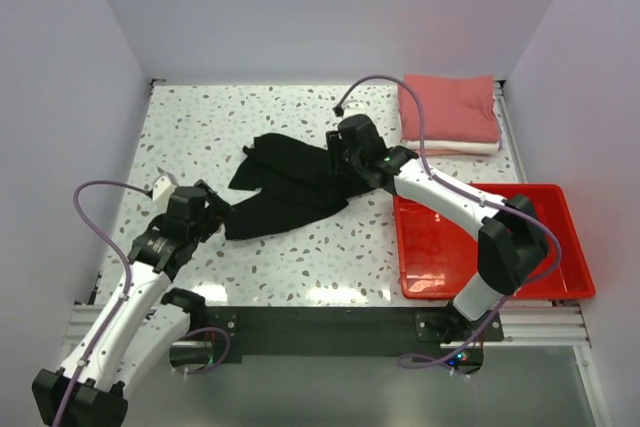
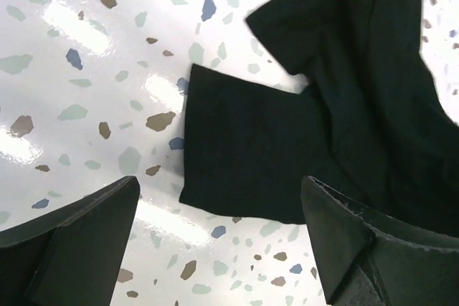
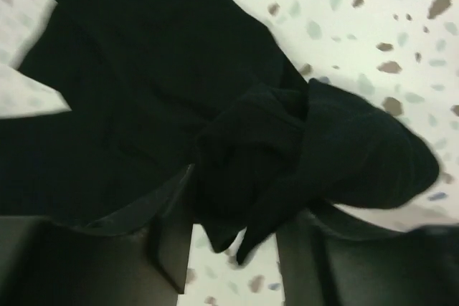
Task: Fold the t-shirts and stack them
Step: Move the tshirt to the center of the board, then flatten the tshirt out
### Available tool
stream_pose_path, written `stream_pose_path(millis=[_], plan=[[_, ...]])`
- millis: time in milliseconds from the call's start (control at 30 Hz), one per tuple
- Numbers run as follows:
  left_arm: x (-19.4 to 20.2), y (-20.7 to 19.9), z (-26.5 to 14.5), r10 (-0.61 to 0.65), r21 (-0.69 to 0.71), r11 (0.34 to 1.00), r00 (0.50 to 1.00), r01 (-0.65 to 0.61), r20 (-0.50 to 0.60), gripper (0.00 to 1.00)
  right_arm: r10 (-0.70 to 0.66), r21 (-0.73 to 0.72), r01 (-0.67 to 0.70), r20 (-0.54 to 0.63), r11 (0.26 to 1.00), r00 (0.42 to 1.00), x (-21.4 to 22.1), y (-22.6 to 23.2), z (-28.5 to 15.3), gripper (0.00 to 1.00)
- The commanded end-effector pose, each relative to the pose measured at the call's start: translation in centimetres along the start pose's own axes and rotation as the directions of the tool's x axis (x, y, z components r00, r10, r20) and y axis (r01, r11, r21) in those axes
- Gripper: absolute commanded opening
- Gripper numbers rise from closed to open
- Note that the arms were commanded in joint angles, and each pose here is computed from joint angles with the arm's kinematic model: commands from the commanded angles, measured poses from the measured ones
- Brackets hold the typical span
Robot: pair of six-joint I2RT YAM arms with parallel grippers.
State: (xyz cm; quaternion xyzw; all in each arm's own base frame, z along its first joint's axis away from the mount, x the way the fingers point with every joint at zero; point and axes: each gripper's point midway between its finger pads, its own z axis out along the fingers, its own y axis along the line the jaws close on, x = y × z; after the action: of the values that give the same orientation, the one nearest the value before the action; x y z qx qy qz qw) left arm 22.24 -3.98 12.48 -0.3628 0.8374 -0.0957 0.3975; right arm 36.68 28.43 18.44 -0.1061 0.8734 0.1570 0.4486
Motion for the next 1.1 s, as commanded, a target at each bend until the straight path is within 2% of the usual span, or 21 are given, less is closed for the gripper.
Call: stream_pose_path(millis=[0, 67, 100, 133, 300, 433, 533, 667, 733, 833, 933, 967, 1067], plan=[[0.3, 1.4, 1.1, -0.019, -0.089, 0.996, 1.000, 0.019, 0.006, 1.00, -0.007, 0.134, 0.006, 0.006, 0.991, 1.000, -0.1, -2.5, 0.0, 0.53], [0.7, 1.6, 2.0, -0.005, -0.131, 0.991, 1.000, 0.002, -0.017, 1.00, -0.035, 0.206, 0.040, -0.029, 0.978, 0.999, 0.5, -3.8, -0.1, 0.73], [0.7, 1.3, 2.4, -0.004, -0.126, 0.992, 1.000, 0.002, -0.020, 1.00, -0.041, 0.223, 0.047, -0.033, 0.974, 0.999, 0.5, -4.1, -0.3, 0.92], [1.2, 1.5, 3.0, 0.009, -0.150, 0.989, 0.999, -0.015, -0.043, 1.00, -0.047, 0.246, 0.057, -0.044, 0.968, 0.998, 0.6, -4.6, -0.5, 0.99], [3.9, 0.6, 5.1, 0.029, -0.120, 0.992, 0.986, -0.049, -0.165, 0.97, -0.056, 0.283, 0.064, -0.035, 0.957, 0.998, 0.8, -5.8, -2.4, 0.99], [5.4, 0.6, 6.2, 0.031, -0.101, 0.993, 0.978, -0.053, -0.206, 0.92, -0.056, 0.322, 0.074, -0.064, 0.944, 0.996, 2.5, -7.3, -3.7, 0.99], [6.1, 0.8, 7.1, 0.029, -0.106, 0.993, 0.975, -0.053, -0.220, 0.82, -0.065, 0.327, 0.081, -0.061, 0.942, 0.996, 2.7, -7.7, -4.9, 0.99], [6.6, 1.0, 8.1, 0.037, -0.123, 0.990, 0.971, -0.068, -0.234, 0.64, -0.078, 0.247, 0.099, -0.093, 0.964, 0.993, 4.2, -7.0, -5.8, 0.99], [6.6, 1.2, 8.8, 0.041, -0.141, 0.987, 0.972, -0.075, -0.230, 0.58, -0.077, 0.160, 0.091, -0.088, 0.983, 0.993, 4.3, -5.7, -6.3, 0.99], [6.4, 1.2, 9.4, 0.060, -0.151, 0.984, 0.971, -0.097, -0.232, 0.49, -0.093, 0.103, 0.101, -0.076, 0.990, 0.993, 4.8, -5.2, -6.8, 0.99], [6.3, 0.5, 9.7, 0.075, -0.131, 0.985, 0.967, -0.109, -0.242, 0.20, -0.077, 0.128, 0.080, -0.031, 0.988, 0.997, 3.9, -5.5, -7.1, 0.99], [6.4, 0.4, 9.6, 0.077, -0.127, 0.986, 0.966, -0.111, -0.246, 0.00, -0.050, 0.143, 0.050, -0.006, 0.988, 0.999, 3.4, -5.6, -7.3, 0.99], [6.1, 0.4, 9.4, 0.083, -0.122, 0.986, 0.967, -0.115, -0.240, 0.00, 0.017, 0.178, -0.028, 0.064, 0.984, 0.998, 2.0, -5.8, -7.1, 0.99]])
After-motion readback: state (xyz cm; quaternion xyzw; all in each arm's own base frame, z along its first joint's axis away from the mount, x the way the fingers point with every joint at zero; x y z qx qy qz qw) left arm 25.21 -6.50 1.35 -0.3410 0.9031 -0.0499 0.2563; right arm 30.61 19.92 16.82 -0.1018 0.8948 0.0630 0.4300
